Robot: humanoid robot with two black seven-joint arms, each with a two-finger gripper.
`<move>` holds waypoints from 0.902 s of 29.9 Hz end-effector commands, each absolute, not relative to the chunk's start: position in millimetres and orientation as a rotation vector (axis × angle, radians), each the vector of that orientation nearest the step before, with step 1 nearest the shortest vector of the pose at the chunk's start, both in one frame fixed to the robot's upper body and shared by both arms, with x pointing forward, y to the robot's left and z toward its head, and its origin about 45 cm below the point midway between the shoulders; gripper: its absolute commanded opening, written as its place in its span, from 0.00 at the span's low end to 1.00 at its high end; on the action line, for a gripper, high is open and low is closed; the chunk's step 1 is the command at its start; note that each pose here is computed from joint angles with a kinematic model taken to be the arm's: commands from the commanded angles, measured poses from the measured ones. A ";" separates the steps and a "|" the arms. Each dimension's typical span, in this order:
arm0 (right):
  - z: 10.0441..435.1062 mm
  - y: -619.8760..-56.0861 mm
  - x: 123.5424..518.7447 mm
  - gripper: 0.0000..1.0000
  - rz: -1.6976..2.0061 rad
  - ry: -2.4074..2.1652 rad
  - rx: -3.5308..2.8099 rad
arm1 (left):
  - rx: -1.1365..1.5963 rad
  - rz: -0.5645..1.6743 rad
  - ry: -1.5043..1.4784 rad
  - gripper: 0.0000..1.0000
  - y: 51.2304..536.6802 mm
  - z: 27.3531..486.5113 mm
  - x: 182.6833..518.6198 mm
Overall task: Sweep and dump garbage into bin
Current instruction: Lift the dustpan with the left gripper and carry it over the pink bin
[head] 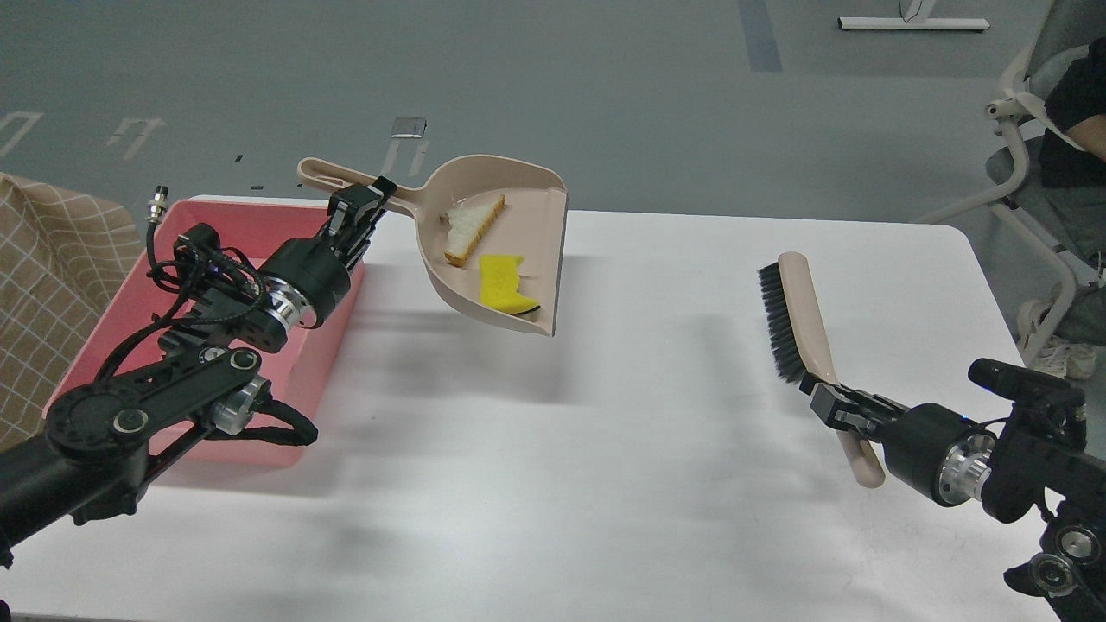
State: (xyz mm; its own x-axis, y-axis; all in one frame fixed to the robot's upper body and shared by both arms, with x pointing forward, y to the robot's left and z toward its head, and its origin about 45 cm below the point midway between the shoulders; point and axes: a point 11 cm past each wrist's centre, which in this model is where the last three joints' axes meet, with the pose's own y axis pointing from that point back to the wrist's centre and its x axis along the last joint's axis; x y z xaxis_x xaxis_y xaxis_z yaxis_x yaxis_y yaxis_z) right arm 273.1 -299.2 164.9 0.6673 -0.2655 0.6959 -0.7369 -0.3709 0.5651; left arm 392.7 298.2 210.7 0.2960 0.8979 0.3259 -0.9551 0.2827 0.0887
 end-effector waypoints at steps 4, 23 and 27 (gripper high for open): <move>162.5 -302.1 272.8 0.19 0.618 -0.781 1.932 | 0.269 1.258 -0.207 0.01 304.0 213.2 395.8; 160.8 -306.5 270.6 0.19 0.614 -0.768 1.918 | 0.200 1.262 -0.164 0.01 359.2 232.8 402.8; 161.1 -305.7 270.6 0.19 0.615 -0.768 1.920 | 0.205 1.265 -0.179 0.01 373.0 240.5 401.0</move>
State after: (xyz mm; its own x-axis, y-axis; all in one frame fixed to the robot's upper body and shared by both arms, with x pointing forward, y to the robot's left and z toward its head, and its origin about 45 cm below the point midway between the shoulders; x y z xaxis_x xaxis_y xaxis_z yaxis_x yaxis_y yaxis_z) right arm 270.4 -306.2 160.5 0.6781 -0.2536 0.6898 -0.7286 -0.3556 0.5855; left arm 402.4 363.3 234.6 0.2931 0.9261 0.2376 -0.9560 0.2872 0.0600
